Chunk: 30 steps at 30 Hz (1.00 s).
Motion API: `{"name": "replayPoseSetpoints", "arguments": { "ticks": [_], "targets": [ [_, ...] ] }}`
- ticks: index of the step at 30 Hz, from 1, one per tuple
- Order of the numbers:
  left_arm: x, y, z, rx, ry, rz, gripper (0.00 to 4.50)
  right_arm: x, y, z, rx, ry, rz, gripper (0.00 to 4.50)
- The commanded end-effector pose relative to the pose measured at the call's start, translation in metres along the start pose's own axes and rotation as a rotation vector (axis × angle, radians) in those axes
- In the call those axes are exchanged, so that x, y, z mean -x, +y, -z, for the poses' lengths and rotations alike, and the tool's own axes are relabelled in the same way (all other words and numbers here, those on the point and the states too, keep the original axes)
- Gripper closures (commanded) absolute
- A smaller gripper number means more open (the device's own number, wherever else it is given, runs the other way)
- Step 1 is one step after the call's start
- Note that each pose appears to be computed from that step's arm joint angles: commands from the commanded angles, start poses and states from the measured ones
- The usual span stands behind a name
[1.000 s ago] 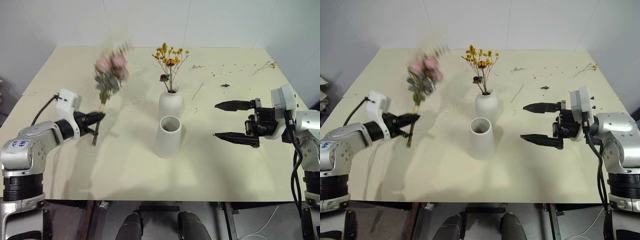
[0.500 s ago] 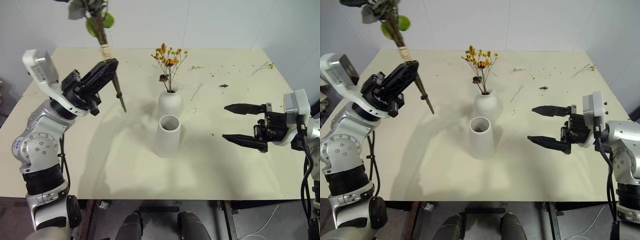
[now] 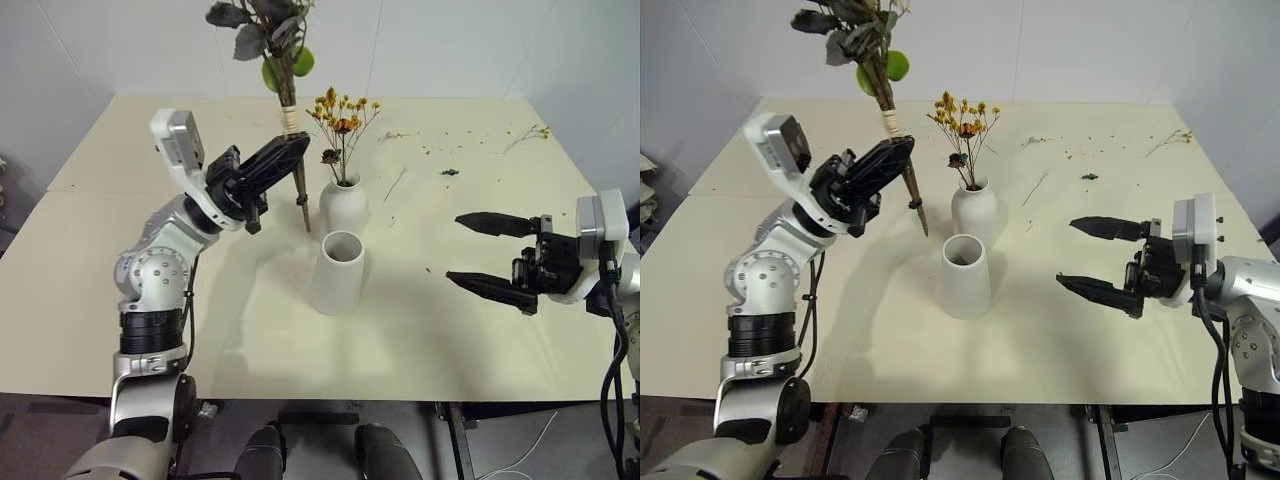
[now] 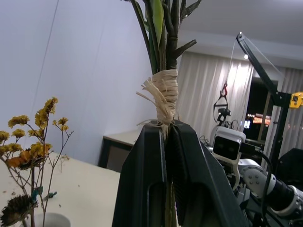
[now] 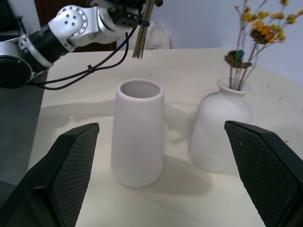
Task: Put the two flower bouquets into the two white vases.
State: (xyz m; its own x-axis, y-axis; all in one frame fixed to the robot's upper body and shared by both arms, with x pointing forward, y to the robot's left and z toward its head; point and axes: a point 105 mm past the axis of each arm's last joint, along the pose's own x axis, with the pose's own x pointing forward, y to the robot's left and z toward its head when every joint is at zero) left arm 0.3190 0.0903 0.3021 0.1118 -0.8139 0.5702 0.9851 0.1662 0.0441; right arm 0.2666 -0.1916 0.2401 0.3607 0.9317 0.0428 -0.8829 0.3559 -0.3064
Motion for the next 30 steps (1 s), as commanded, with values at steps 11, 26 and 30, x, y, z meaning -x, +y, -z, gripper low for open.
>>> {"name": "replayPoseSetpoints", "arguments": {
  "ticks": [11,26,30],
  "targets": [
    [-0.018,-0.013,0.02,0.012,0.026,0.148,4.5,0.005,0.004,-0.006,0.054,-0.028,0.091,0.0],
    [-0.011,-0.012,0.056,-0.024,0.087,0.216,3.29,0.002,0.006,-0.006,0.054,-0.053,0.131,0.0],
    [-0.001,-0.015,0.047,-0.054,0.126,0.233,2.03,0.002,0.006,-0.006,0.056,-0.053,0.135,0.0]
  ]
}}
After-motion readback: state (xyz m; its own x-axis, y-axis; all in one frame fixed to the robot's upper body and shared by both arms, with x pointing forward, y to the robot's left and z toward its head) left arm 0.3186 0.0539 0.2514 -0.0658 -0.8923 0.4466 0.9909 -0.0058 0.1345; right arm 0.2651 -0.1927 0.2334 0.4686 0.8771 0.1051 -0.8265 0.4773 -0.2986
